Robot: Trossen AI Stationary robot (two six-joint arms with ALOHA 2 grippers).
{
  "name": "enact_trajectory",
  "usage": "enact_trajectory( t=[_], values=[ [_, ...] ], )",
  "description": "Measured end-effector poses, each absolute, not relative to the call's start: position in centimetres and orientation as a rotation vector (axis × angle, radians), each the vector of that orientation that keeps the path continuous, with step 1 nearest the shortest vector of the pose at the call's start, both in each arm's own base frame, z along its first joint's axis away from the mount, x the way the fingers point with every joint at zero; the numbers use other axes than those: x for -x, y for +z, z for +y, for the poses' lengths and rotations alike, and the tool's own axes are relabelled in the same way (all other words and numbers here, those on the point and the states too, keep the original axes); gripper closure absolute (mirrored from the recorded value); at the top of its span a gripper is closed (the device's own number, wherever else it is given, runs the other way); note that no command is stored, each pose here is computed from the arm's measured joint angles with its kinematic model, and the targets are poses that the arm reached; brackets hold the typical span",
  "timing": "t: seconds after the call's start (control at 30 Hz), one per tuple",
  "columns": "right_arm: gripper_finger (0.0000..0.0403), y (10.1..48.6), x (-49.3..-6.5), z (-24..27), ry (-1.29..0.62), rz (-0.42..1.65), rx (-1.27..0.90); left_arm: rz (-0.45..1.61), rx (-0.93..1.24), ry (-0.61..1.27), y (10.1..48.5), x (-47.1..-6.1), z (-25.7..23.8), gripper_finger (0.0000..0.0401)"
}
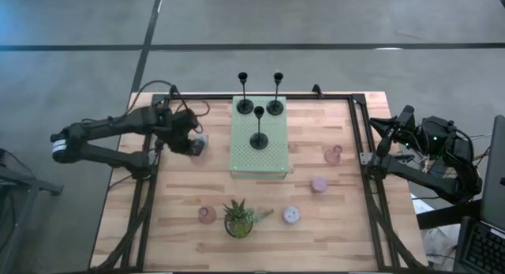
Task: Pick & Place candle stick holders
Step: Put the top pink glass candle holder on the shelf
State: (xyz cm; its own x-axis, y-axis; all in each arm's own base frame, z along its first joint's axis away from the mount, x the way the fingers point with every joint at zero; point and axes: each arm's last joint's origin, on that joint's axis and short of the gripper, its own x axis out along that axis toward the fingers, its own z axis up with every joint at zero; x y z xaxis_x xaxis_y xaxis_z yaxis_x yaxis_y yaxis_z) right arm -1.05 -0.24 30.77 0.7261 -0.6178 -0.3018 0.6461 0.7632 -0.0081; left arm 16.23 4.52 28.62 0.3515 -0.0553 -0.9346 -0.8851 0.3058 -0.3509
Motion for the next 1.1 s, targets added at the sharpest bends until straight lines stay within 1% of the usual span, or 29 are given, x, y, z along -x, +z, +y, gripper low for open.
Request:
enact_trajectory(
  t=[0.2, 0.3, 0.47, 0.6, 0.73, 0.9, 1.1],
  values=[
    [0.0369, 30.8, 1.0, -0.2, -0.698, 0.297, -0.100, 0.922, 1.175, 0.730, 33.0, -17.6, 5.2, 0.0372],
    [0.0369, 30.8, 1.0, -0.2, -0.698, 0.297, -0.100, 0.869, 1.163, 0.723, 35.1, -18.8, 5.6, 0.0372],
    [0.0369, 30.8, 1.0, -0.2, -0.699, 0.297, -0.100, 0.871, 1.123, 0.759, 37.8, -20.6, 6.9, 0.0372],
    [0.0369, 30.8, 1.0, -0.2, -0.698, 0.297, -0.100, 0.900, 1.093, 0.772, 39.1, -22.6, 8.4, 0.0372],
    [0.0369, 30.8, 1.0, -0.2, -0.698, 0.297, -0.100, 0.895, 1.058, 0.744, 39.8, -25.2, 9.9, 0.0372],
    [0.0369, 30.8, 1.0, -0.2, -0.699, 0.297, -0.100, 0.937, 1.013, 0.722, 39.8, -28.0, 11.5, 0.0372],
    [0.0369, 30.8, 1.0, -0.2, -0.698, 0.297, -0.100, 0.960, 0.999, 0.730, 40.0, -29.9, 12.8, 0.0372]
  ],
)
